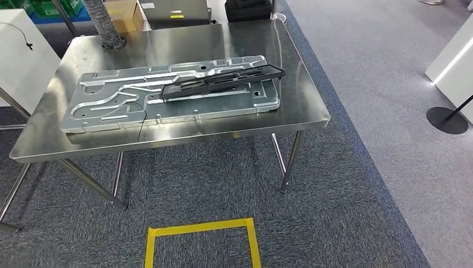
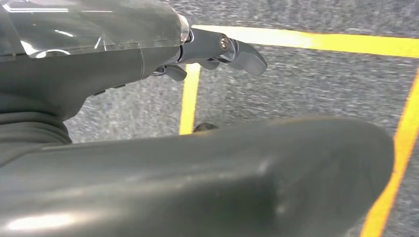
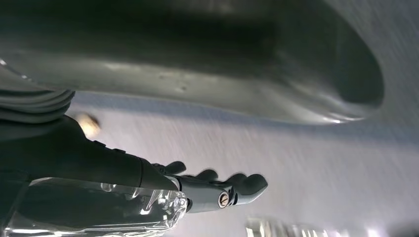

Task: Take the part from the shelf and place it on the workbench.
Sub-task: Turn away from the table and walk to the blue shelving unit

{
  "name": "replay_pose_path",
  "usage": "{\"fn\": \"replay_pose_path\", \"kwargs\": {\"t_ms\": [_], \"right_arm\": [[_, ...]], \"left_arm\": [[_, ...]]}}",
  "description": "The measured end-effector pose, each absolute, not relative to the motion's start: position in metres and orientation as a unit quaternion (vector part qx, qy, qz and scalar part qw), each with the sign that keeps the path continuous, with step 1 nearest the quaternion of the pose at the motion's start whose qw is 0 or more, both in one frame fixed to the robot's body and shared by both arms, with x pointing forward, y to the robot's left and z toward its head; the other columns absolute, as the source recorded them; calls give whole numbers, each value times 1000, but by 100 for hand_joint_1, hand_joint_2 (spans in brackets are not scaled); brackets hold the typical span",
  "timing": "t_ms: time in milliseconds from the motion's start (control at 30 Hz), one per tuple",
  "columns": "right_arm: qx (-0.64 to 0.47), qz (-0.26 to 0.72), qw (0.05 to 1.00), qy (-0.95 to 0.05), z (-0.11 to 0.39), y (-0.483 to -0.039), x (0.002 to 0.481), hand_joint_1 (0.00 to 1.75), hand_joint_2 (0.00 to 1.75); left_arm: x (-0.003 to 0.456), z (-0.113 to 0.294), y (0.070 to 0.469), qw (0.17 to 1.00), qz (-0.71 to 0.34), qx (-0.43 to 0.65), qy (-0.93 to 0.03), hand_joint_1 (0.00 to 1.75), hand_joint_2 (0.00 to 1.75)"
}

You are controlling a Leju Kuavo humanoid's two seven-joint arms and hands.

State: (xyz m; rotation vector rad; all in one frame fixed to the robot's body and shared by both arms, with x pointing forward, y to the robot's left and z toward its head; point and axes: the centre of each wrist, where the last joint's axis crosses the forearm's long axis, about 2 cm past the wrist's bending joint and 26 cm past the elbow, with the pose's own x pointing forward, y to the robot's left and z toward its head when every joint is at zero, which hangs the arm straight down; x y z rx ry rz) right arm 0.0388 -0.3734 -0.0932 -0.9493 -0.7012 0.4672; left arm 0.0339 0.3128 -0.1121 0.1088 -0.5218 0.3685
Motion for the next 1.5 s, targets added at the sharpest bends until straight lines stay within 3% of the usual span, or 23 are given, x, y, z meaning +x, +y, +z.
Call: {"fn": "replay_pose_path", "kwargs": {"t_ms": [300,533,1500], "right_arm": [[-286,199,915,-206,-108,-321,35,0,0],[-193,187,950,-158,-111,-307,35,0,0],[-111,192,964,-146,-111,-304,40,0,0]], "left_arm": [[40,-111,312,949,175,51,-256,0,0],[42,-111,311,950,174,49,-253,0,0],[42,-111,305,961,172,56,-211,0,0]]}}
